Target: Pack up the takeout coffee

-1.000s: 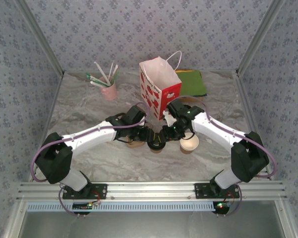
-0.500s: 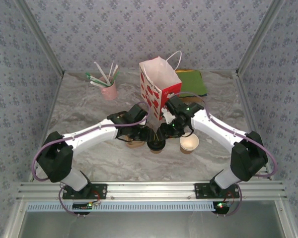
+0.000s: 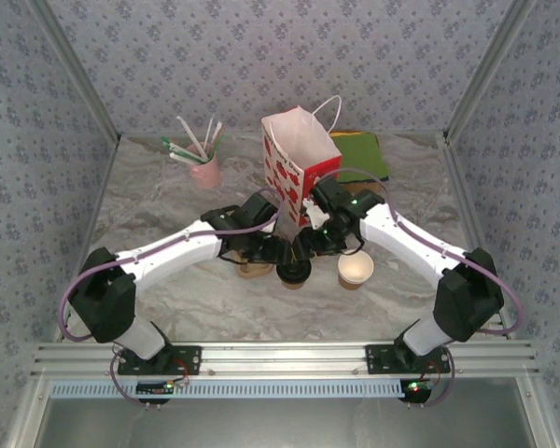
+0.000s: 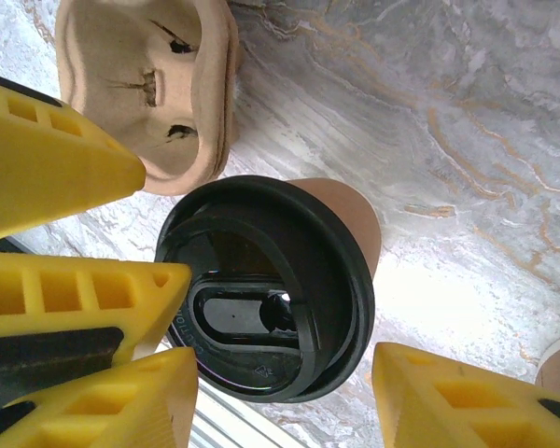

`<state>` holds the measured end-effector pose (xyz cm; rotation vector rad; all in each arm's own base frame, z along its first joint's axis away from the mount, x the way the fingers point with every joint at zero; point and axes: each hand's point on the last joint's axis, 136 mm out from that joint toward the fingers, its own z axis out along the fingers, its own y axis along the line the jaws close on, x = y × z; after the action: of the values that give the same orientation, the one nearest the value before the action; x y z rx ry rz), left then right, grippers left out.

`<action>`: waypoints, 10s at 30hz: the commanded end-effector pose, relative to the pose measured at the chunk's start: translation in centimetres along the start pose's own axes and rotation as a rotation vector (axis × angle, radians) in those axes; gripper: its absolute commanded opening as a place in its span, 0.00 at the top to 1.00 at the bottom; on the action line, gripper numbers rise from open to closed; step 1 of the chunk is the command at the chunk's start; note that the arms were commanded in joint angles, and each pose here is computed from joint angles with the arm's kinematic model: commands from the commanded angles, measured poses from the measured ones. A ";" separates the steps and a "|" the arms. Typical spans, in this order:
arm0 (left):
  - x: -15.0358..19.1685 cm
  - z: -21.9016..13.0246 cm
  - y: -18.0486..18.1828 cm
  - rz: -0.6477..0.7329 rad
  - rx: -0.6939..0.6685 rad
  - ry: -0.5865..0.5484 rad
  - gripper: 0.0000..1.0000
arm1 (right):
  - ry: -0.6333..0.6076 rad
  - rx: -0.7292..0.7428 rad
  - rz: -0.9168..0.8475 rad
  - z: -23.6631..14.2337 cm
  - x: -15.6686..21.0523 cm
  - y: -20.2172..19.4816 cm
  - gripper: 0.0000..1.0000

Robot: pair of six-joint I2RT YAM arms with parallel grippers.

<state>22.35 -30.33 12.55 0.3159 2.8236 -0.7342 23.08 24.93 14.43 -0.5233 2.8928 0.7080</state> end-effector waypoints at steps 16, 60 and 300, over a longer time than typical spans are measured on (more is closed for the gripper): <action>-6.6 -11.0 2.9 -0.068 -0.083 -0.367 0.00 | -0.310 0.192 0.105 -8.4 -3.7 -3.5 0.00; 1.4 -3.6 12.3 -0.578 0.081 -0.288 0.49 | -0.020 0.118 -0.158 7.7 -7.0 5.3 0.58; 0.6 -2.0 11.2 -0.506 0.175 -0.286 0.62 | 0.107 0.091 -0.089 11.0 -4.0 4.4 0.77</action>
<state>23.48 -19.31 7.49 -0.5034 2.6159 -1.0267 26.68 34.58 7.72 -0.6847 2.9216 0.5186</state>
